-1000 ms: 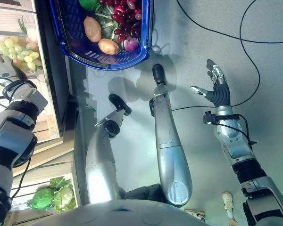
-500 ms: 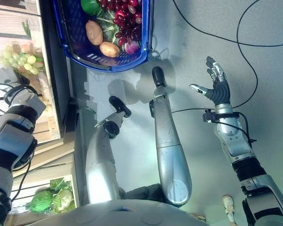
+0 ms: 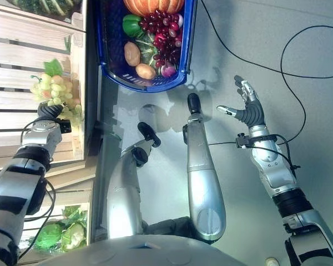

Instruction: Pick up fruits and vegetables into the basket

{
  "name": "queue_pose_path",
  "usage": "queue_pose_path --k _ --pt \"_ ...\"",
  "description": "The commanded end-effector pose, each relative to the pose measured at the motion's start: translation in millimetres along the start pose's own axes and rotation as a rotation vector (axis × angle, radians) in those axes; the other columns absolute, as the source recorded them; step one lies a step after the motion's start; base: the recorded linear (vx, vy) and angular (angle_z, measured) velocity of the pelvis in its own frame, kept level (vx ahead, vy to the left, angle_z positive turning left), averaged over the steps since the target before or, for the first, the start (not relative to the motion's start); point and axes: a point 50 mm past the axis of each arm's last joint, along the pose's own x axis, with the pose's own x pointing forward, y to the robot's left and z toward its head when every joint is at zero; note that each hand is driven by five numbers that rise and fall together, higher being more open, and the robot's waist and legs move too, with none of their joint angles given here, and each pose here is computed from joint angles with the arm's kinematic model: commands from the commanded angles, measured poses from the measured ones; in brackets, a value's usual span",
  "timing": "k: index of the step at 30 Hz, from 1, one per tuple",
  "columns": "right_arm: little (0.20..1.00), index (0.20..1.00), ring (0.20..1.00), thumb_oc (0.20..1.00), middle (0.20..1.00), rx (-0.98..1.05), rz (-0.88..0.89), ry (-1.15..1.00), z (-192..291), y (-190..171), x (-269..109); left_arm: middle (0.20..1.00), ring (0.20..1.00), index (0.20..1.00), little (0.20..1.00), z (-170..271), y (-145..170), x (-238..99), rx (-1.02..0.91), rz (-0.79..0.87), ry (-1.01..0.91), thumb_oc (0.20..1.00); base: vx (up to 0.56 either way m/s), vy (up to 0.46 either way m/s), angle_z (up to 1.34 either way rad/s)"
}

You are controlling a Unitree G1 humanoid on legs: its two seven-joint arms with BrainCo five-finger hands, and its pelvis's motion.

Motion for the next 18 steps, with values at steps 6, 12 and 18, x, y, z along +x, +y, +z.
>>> queue_pose_path --k 6,12,18 --pt "1.000 1.000 1.000 1.000 1.000 -0.045 0.074 0.051 -4.5 16.7 -17.6 0.200 0.200 0.200 0.200 -3.9 -22.9 -28.5 -0.300 -0.238 -0.224 0.200 0.00 -0.045 0.08" --pt "1.000 1.000 1.000 1.000 1.000 -0.103 0.119 0.098 -8.6 22.0 -20.4 0.200 0.200 0.200 0.200 9.9 -31.1 -45.6 -0.329 -0.309 -0.383 0.200 0.00 -0.011 0.01" --pt "1.000 1.000 1.000 1.000 1.000 0.013 0.205 -0.048 21.5 29.4 -14.5 0.200 0.200 0.200 0.200 47.3 -41.8 -71.0 -0.146 -0.373 -0.647 0.200 0.00 0.000 0.00"
